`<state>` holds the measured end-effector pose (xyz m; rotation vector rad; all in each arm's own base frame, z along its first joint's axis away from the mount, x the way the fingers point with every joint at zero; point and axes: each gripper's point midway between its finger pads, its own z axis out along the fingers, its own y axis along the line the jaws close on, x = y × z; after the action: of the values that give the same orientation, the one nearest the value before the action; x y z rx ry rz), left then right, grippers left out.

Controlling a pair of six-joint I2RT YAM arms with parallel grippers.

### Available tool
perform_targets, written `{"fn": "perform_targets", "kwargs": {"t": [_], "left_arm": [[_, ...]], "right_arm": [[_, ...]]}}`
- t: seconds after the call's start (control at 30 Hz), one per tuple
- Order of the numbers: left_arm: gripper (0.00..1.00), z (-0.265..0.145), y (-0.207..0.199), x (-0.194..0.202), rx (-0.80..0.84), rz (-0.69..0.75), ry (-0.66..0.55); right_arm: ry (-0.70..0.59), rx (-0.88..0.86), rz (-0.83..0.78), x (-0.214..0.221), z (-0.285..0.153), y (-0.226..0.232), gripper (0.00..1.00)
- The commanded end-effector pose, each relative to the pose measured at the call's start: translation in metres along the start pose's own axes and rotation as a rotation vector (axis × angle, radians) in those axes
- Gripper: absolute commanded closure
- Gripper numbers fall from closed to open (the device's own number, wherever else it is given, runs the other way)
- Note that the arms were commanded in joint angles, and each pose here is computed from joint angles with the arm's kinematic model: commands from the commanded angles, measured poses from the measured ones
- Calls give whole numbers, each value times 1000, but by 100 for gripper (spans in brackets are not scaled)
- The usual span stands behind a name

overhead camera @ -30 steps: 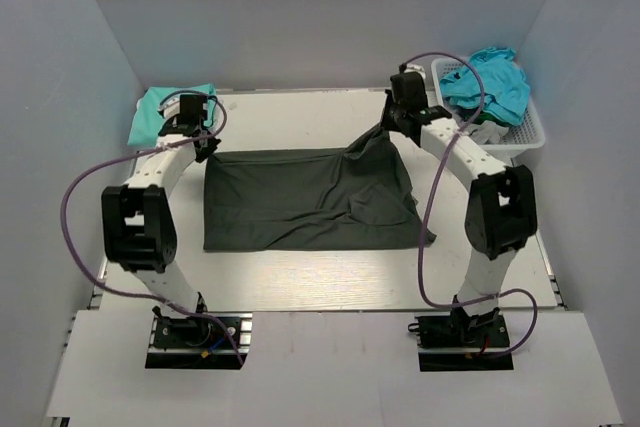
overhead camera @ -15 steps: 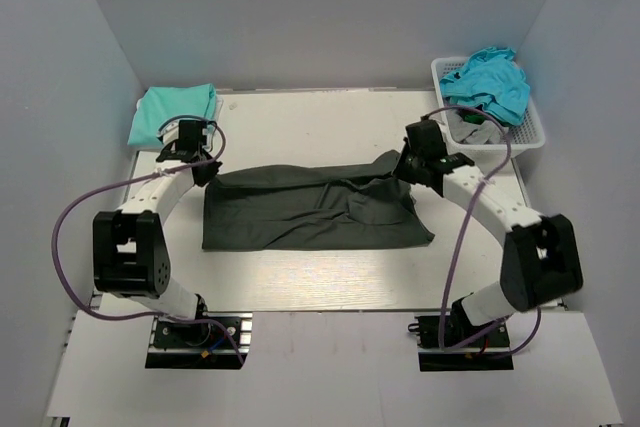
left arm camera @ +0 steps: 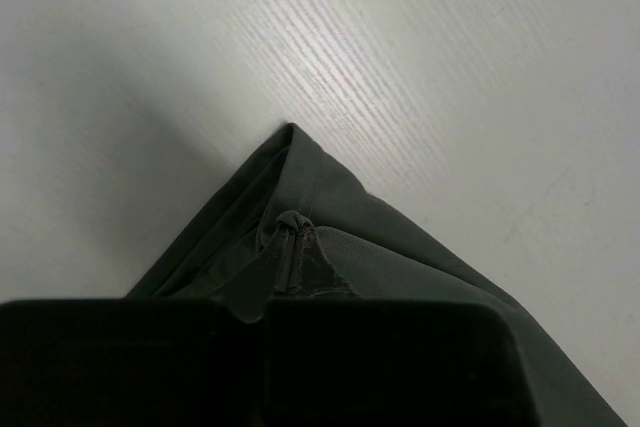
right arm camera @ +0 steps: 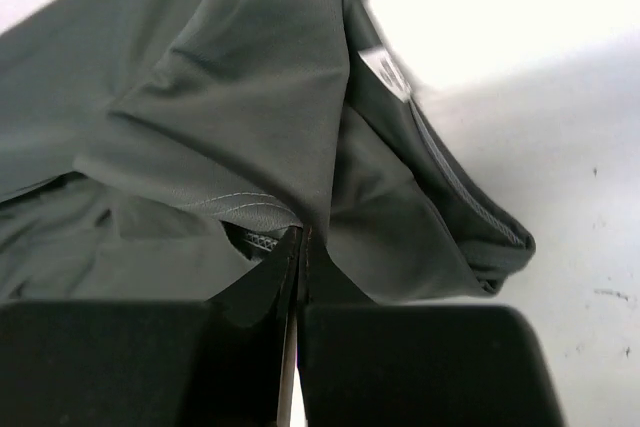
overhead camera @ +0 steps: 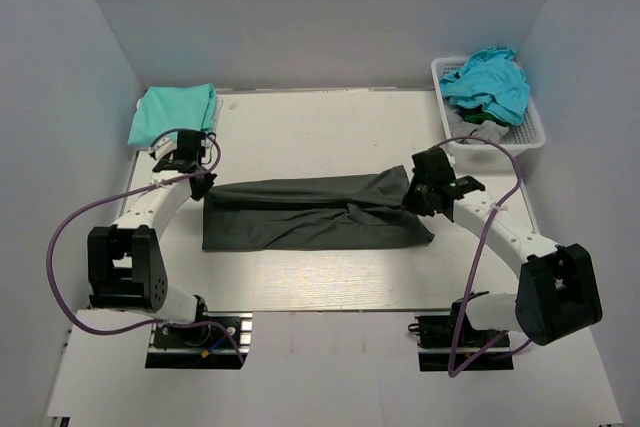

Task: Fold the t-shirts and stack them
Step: Fold the other side of the tshirt into a rectangle

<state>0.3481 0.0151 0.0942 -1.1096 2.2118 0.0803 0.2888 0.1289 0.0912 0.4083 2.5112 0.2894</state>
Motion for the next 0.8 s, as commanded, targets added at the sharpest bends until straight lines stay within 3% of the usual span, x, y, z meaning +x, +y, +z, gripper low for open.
{"fn": "perform_targets", "kwargs": {"t": [0.0,0.17,0.2,0.23,0.27,0.33,0.37,0.5,0.6,0.77], "left_arm": [[100,1,12,5,-48,-8,-4],[100,15,27,30,-114,1,98],[83,18,32,34,-151,-1,110],[67,18,46,39,-207,22,122],[37,17,48,40,-222,30,134],[8,17,57,42,-273,22,150],[0,15,56,38,-278,23,142],[0,2,49,18,-287,1,105],[0,-15,29,-8,-220,-23,54],[0,-36,-30,-29,33,51,45]], "right_arm": [[49,23,21,19,-7,-11,100],[142,75,14,51,5,-31,100],[163,84,14,58,7,-35,96],[187,85,12,64,9,-36,77],[205,89,-7,72,11,-41,69],[225,80,-39,76,12,-43,49],[226,87,-48,75,11,-44,47],[139,51,-116,46,-2,-33,38],[36,-12,-169,9,-19,-11,10],[6,-185,-196,-6,-30,28,10]]}}
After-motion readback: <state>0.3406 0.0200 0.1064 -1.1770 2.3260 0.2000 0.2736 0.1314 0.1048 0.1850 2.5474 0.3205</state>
